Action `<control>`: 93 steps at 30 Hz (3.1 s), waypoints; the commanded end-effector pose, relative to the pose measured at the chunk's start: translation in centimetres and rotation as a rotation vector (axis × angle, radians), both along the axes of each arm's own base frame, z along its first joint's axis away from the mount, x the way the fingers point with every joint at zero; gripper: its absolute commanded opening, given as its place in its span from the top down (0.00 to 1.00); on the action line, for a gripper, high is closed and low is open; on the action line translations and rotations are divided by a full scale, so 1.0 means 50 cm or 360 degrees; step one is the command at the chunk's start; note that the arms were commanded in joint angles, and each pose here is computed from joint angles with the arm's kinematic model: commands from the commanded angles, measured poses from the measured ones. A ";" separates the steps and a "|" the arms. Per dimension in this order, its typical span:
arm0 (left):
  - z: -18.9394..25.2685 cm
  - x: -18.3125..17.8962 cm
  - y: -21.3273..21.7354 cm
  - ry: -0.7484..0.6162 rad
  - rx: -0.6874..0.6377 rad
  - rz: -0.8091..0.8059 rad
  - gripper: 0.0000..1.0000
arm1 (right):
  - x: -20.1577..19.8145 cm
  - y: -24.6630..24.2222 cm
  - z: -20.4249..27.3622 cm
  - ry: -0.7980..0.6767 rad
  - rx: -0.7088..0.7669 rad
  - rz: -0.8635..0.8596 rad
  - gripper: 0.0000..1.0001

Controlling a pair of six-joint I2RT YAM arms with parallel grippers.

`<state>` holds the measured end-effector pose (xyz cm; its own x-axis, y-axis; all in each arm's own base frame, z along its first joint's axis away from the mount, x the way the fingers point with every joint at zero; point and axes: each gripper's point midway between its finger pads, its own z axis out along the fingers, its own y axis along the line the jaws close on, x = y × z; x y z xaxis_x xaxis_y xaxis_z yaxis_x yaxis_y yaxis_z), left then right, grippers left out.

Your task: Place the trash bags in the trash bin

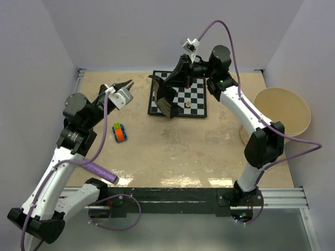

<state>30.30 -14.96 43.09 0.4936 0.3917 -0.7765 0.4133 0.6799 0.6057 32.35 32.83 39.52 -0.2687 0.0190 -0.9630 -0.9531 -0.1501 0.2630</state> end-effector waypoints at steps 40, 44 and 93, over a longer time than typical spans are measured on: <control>-0.049 -0.008 -0.198 0.0549 -0.0053 -0.0940 1.00 | -0.010 0.035 -0.009 0.0045 -0.0065 -0.0049 0.86; -0.064 -0.011 -0.193 0.0588 -0.0020 -0.0916 1.00 | 0.025 0.017 0.025 -0.0138 -0.0052 -0.0208 0.70; -0.558 -0.208 -0.172 0.1227 0.0899 -0.1259 0.54 | -0.002 -0.122 -0.330 -0.0106 -0.0870 -0.0679 0.57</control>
